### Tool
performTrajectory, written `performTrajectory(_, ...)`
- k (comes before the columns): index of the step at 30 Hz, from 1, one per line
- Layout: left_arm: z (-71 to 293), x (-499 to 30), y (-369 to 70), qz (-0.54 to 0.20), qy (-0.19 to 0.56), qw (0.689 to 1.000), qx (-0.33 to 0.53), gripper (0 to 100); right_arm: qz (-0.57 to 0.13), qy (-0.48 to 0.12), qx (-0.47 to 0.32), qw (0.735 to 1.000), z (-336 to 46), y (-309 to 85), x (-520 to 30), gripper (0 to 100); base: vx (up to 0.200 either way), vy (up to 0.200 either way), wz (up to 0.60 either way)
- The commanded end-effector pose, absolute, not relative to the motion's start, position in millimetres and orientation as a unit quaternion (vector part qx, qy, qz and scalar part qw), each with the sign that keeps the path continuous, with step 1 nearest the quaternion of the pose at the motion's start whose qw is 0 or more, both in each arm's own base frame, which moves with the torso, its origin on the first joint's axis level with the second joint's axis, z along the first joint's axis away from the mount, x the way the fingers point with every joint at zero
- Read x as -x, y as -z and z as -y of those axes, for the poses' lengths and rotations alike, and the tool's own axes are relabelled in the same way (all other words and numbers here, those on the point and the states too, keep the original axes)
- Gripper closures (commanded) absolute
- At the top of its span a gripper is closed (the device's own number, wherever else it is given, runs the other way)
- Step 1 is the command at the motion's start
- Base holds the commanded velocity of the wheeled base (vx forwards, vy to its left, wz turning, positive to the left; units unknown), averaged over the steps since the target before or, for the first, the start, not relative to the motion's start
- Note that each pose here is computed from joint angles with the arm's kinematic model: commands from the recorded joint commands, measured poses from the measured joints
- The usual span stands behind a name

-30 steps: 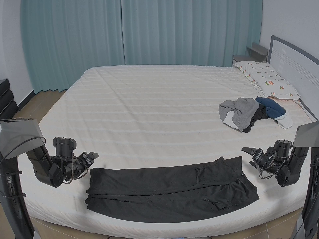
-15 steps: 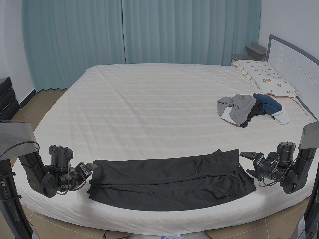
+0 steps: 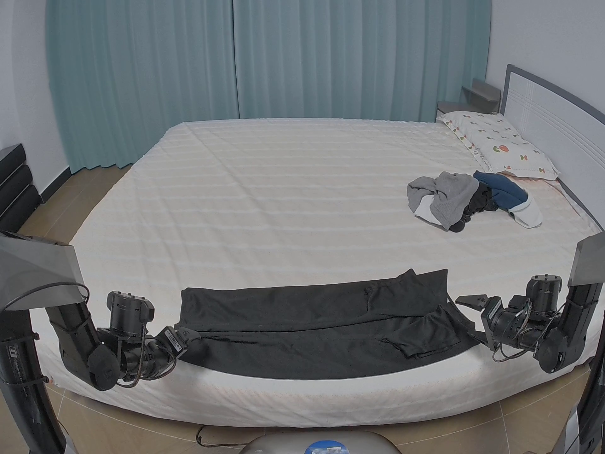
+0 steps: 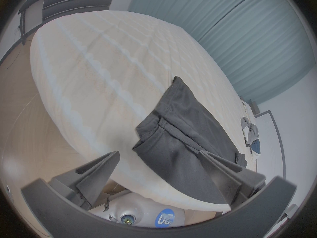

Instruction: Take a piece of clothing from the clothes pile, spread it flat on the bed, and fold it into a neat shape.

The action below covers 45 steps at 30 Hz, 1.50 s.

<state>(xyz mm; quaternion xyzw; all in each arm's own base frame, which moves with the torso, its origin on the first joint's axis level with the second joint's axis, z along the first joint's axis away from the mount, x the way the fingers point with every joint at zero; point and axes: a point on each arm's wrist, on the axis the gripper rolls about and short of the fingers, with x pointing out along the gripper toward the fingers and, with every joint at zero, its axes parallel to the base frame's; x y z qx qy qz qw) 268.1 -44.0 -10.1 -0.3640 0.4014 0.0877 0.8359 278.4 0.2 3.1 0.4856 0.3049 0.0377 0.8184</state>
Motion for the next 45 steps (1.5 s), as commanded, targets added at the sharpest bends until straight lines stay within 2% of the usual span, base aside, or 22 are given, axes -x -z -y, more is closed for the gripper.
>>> performTrajectory(1,46.8,-271.4,18.8,-0.405,-0.092,0.836,0.359,0,-0.309,-0.035,-0.486,0.817,-0.1,-1.7,-276.4,0,0.0,0.0,0.0)
performTrajectory(12,57.3,-281.7,30.5,-0.394,-0.097,0.852,0.33,0,-0.308,-0.035,-0.486,0.817,0.3,-1.5,-276.8,0,0.0,0.0,0.0)
performTrajectory(13,57.1,-281.8,31.7,-0.394,-0.1,0.854,0.324,100,-0.309,-0.034,-0.486,0.816,0.3,-1.1,-276.8,0,0.0,0.0,0.0)
performTrajectory(23,51.1,-270.2,40.8,-0.395,-0.156,0.86,0.284,100,-0.304,-0.006,-0.476,0.825,-2.4,0.0,-274.3,0,0.0,0.0,0.0)
performTrajectory(36,48.6,-263.3,40.9,-0.396,-0.17,0.861,0.271,100,-0.328,-0.01,-0.462,0.824,-21.4,3.8,-266.5,0,0.0,0.0,0.0)
performTrajectory(37,48.6,-263.3,40.9,-0.396,-0.169,0.861,0.271,0,-0.328,-0.007,-0.459,0.826,-23.5,4.5,-267.0,0,0.0,0.0,0.0)
performTrajectory(45,48.9,-266.1,38.7,-0.389,-0.166,0.861,0.282,0,-0.339,-0.003,-0.461,0.82,-48.4,9.6,-266.5,0,0.0,0.0,0.0)
